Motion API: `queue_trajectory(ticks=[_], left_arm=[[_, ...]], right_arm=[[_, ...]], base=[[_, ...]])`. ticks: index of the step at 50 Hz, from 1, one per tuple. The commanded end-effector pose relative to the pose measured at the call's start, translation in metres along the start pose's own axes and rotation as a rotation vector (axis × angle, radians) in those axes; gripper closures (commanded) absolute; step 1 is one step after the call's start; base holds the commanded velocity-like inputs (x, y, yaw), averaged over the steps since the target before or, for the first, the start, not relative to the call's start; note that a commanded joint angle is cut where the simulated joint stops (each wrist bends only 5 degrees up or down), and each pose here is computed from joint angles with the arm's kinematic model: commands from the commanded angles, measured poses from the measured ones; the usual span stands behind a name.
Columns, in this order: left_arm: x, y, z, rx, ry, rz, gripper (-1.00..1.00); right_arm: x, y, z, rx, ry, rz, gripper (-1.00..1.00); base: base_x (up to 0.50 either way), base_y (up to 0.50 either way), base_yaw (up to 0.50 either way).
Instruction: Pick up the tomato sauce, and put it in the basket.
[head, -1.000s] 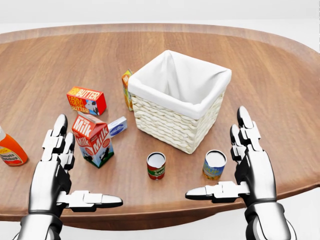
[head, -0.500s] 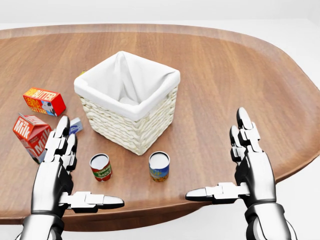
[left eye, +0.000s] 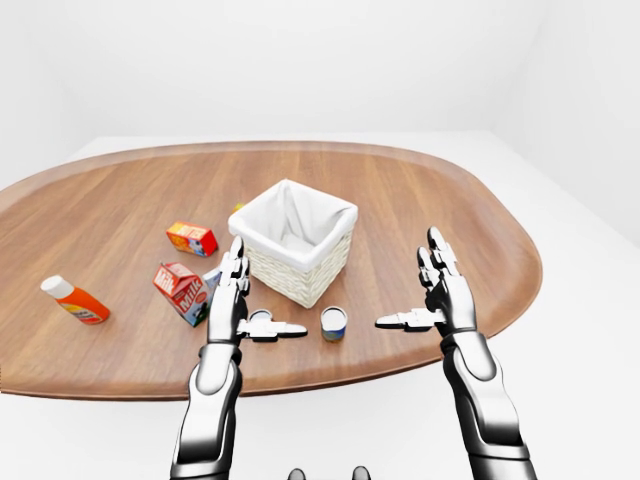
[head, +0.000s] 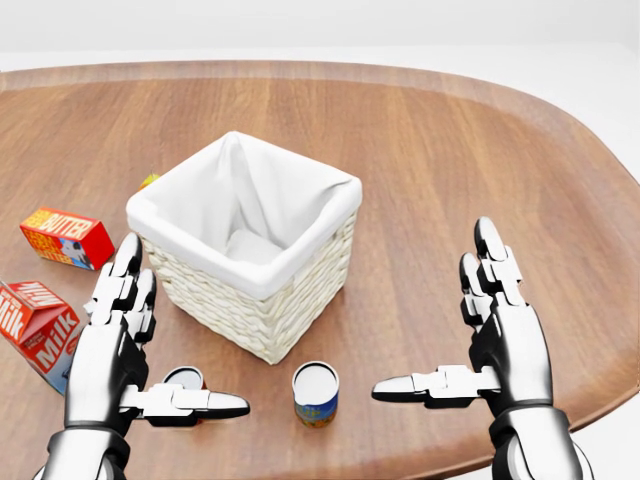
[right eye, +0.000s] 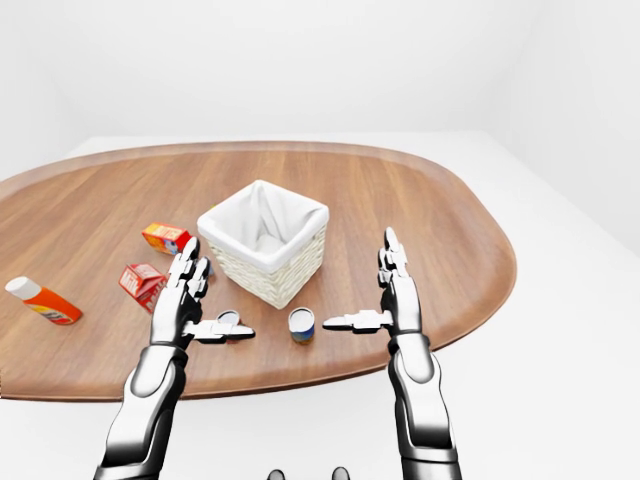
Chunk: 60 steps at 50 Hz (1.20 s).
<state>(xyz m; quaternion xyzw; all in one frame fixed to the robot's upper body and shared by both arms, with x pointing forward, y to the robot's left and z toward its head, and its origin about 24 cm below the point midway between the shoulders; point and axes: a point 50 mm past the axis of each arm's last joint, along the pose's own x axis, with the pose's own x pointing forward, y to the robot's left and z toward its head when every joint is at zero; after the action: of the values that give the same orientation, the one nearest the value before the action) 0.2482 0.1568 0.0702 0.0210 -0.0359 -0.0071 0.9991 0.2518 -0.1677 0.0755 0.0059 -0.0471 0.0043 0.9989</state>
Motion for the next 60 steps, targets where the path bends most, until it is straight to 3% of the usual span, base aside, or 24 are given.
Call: queue_trajectory(ticks=[1, 15, 18, 25, 60], left_arm=[[0.0005, -0.0005, -0.0013, 0.000, 0.006, -0.002, -1.00], [0.0000, -0.0010, 0.0009, 0.001, -0.004, -0.003, -1.00], [0.0001, -0.0013, 0.0008, 0.001, -0.003, -0.003, -1.00], [0.0003, -0.0012, 0.0004, 0.001, -0.002, -0.004, -1.00], [-0.0007, -0.0007, 0.0011, 0.010, -0.004, 0.001, -1.00]], right_arm=[[-0.0001, 0.0006, -0.0012, 0.001, 0.005, 0.001, -1.00], [-0.0007, 0.0004, -0.0027, -0.011, 0.012, -0.017, -1.00], [-0.0029, 0.0011, 0.0008, 0.023, -0.005, 0.018, -1.00], [-0.0018, 0.0017, -0.0034, -0.001, 0.010, 0.004, -1.00], [0.0013, -0.0003, -0.0037, -0.003, 0.003, -0.025, -1.00]], base=[[0.50, 0.00, 0.00], [0.11, 0.00, 0.00], [0.00, 0.00, 0.00], [0.50, 0.00, 0.00], [0.03, 0.00, 0.00]])
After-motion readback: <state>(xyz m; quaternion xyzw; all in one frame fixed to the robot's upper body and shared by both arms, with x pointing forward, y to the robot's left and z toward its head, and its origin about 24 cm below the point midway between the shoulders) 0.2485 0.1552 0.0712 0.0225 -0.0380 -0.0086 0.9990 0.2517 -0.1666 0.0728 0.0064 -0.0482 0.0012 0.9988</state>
